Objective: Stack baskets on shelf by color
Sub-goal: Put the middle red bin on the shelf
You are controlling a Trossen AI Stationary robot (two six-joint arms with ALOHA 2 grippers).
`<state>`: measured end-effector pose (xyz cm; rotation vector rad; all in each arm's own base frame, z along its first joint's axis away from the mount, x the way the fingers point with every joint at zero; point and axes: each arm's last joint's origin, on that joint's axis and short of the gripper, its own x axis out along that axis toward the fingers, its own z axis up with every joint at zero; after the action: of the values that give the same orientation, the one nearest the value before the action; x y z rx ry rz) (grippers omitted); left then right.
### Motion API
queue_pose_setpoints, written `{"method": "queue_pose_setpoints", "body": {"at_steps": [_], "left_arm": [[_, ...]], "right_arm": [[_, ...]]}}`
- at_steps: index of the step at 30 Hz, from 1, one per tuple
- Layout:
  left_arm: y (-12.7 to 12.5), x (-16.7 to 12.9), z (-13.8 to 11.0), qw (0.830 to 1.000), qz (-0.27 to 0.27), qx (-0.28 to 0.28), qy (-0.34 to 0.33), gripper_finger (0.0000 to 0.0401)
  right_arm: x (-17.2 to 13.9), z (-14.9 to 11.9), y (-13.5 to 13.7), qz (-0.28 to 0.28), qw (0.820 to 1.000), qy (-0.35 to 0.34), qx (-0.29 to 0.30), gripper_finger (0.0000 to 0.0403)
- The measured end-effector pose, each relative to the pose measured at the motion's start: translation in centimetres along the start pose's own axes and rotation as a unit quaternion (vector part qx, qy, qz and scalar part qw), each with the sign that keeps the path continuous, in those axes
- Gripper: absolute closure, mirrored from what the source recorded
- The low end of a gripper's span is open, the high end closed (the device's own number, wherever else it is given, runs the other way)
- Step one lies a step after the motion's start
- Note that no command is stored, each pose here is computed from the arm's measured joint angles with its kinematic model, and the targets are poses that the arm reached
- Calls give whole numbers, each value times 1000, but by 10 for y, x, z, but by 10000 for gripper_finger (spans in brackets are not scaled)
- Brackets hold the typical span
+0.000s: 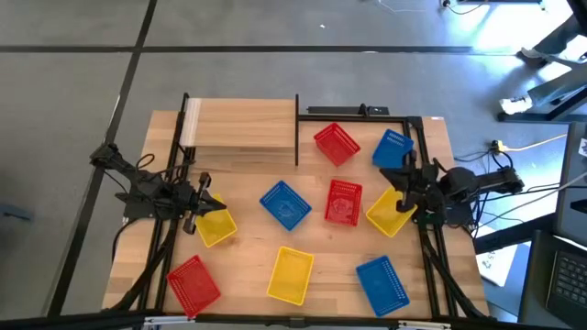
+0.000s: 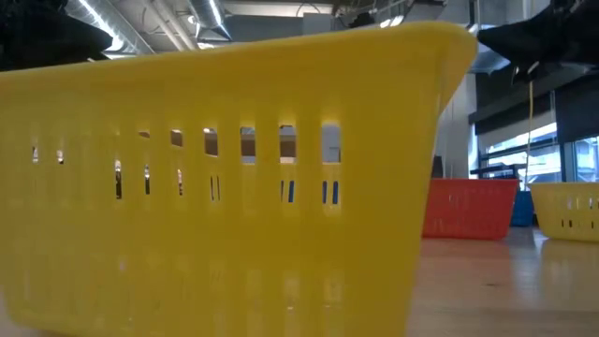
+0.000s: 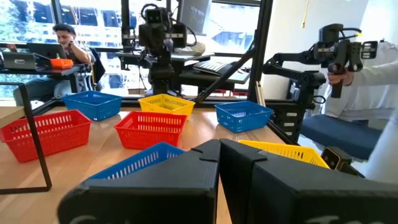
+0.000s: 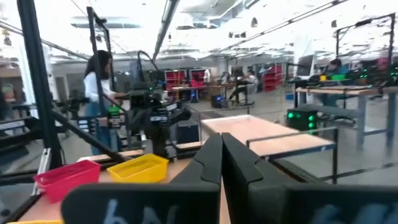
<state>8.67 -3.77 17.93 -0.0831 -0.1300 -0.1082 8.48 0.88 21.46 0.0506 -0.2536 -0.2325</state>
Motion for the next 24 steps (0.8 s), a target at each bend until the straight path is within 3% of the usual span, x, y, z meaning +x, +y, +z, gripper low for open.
{"method": "queue_pose_setpoints", "body": {"at_steps": [6,9,17,24], "left_arm": [[1,0,0,1000,16,8,-1,401],[3,0,4,998,56,25,-7,401],[9,-6,60,992,100,46,-53,401],[10,0,102,990,119,76,-6,401]], "right_arm": [[5,18,0,-33,999,4,-8,403],[9,21,0,-61,997,22,-39,403],[21,54,3,-87,989,89,-78,403],[37,101,8,-115,974,186,-52,403]]}}
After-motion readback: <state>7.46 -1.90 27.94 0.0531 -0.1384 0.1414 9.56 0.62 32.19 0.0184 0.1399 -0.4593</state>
